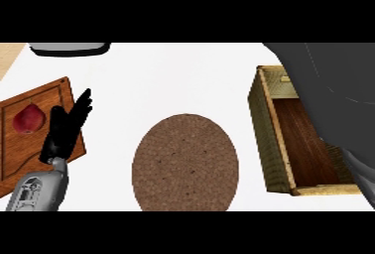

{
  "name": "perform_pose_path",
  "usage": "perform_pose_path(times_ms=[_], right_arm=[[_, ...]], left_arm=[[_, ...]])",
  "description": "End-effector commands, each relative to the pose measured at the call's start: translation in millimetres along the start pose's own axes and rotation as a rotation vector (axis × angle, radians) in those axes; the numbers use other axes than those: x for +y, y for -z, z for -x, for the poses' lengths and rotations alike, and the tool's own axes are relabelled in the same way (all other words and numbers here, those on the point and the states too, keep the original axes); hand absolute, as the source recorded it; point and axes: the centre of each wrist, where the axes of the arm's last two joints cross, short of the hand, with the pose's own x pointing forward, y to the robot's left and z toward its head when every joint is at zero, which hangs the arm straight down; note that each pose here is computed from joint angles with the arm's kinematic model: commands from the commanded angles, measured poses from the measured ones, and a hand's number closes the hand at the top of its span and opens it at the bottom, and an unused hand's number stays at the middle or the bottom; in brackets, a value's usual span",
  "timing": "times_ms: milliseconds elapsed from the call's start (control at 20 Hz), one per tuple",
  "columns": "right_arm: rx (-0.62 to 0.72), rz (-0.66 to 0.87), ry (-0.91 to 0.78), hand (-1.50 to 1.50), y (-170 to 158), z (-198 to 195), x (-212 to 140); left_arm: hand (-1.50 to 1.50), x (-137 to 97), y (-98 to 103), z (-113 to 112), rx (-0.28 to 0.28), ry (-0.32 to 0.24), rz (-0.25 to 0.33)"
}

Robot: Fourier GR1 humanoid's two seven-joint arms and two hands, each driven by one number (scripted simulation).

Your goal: Pick the croissant from the placemat and place it in the basket

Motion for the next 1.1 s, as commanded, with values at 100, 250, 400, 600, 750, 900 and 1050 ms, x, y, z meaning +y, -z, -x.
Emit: perform_pose_path(times_ms=[100,250,400,600,750,900,1050], right_arm=[[0.249,-0.064,-0.246,1.50,36,50,-20],[0.272,-0.049,-0.271,1.50,44,77,-39],[0.244,-0.072,-0.259,1.50,35,94,-22],[0.206,-0.114,-0.227,1.50,36,132,-40],[0.202,-0.133,-0.216,1.50,36,161,-43],[0.201,-0.161,-0.242,1.50,18,185,-18],[0.216,-0.194,-0.253,1.50,19,194,-14]], left_arm=[[0.00,5,-14,2,-0.007,0.002,-0.022],[0.00,13,-11,11,-0.004,-0.004,-0.025],[0.00,8,-12,9,-0.011,-0.006,-0.017],[0.00,8,-5,-13,-0.017,-0.007,-0.008],[0.00,-7,-2,-4,-0.017,0.005,-0.011],[0.00,5,-9,-8,-0.020,-0.015,0.001],[0.00,-5,0,-1,-0.016,-0.013,0.003]])
